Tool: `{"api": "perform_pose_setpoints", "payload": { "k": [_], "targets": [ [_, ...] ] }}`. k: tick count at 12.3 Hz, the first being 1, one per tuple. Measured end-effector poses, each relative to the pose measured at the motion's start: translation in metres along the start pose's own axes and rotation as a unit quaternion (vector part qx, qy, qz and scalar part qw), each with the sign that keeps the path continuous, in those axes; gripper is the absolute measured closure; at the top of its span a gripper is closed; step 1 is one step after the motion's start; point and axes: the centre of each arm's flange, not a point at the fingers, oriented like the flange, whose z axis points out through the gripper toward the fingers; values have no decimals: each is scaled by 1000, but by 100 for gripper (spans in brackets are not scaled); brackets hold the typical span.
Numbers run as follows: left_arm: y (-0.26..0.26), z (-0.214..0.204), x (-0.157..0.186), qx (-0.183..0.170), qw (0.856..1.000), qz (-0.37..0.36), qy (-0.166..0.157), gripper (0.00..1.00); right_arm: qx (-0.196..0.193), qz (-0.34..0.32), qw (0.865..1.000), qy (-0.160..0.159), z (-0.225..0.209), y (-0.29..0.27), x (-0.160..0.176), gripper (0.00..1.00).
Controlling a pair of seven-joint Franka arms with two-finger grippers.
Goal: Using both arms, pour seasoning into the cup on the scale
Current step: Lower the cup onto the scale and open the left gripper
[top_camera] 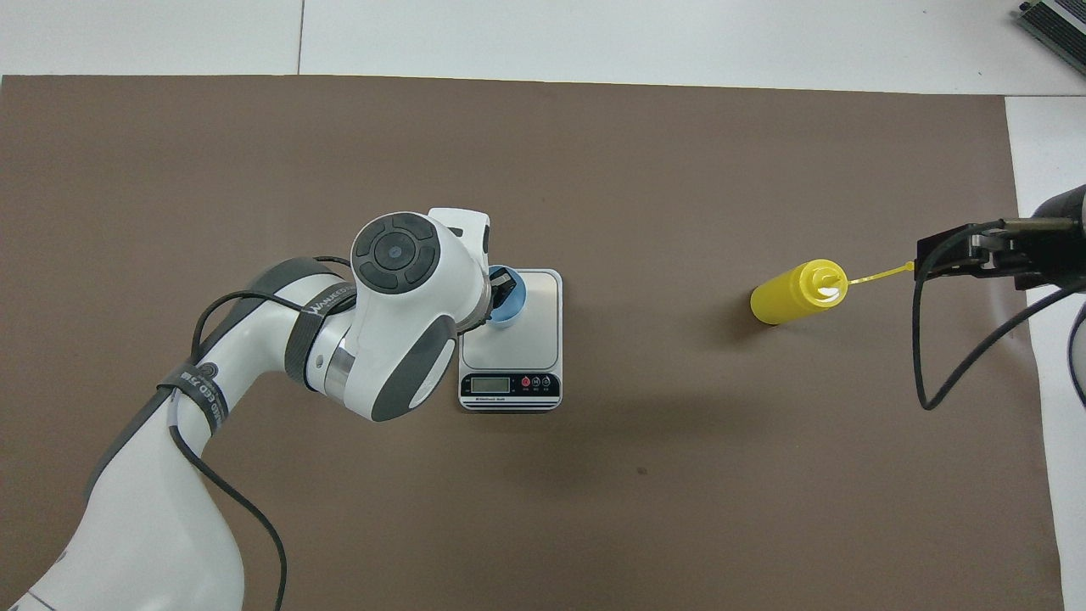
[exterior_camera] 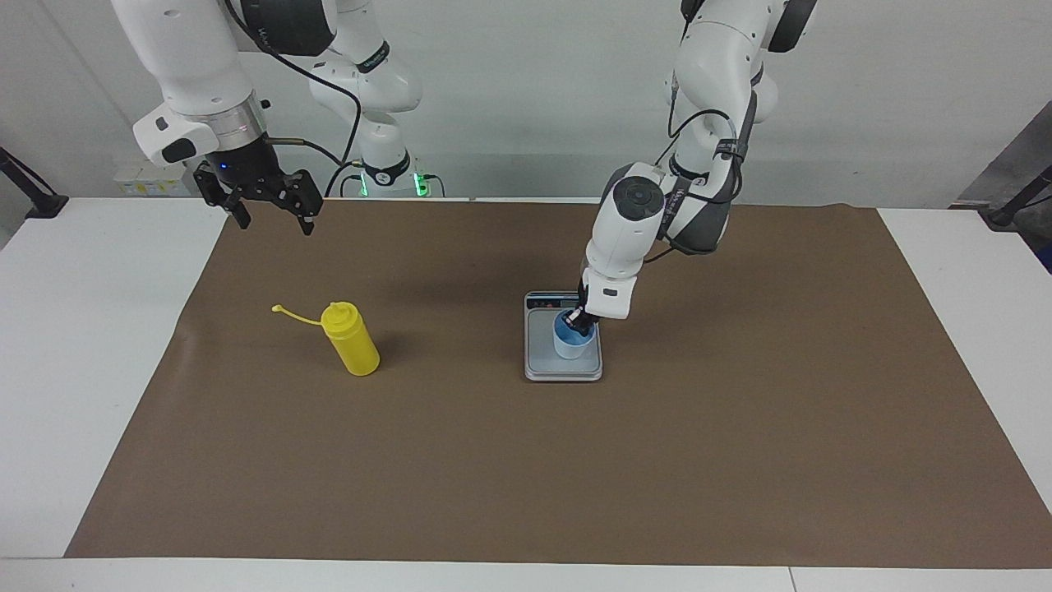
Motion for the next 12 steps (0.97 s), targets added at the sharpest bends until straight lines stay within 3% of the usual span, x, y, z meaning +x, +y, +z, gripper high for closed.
{"api": "perform_pose_setpoints", "payload": {
  "k": [5, 6, 8, 9, 11, 12],
  "targets": [
    [-2, 3, -1, 0, 1000, 1, 1, 92, 0, 0, 1000, 0, 0, 0, 0, 0],
    [-4, 7, -1, 4, 1000, 2, 2, 87, 0, 0, 1000, 0, 0, 0, 0, 0],
    [-5, 8, -1, 7, 1000, 4, 3, 66, 0, 0, 1000, 0, 0, 0, 0, 0],
    [-5, 8, -1, 7, 1000, 4, 3, 66, 0, 0, 1000, 0, 0, 0, 0, 0],
    [-3, 4, -1, 9, 1000, 4, 2, 51, 0, 0, 1000, 0, 0, 0, 0, 0],
    [0, -4, 0, 12, 1000, 5, 1, 50, 0, 0, 1000, 0, 0, 0, 0, 0]
  ]
}}
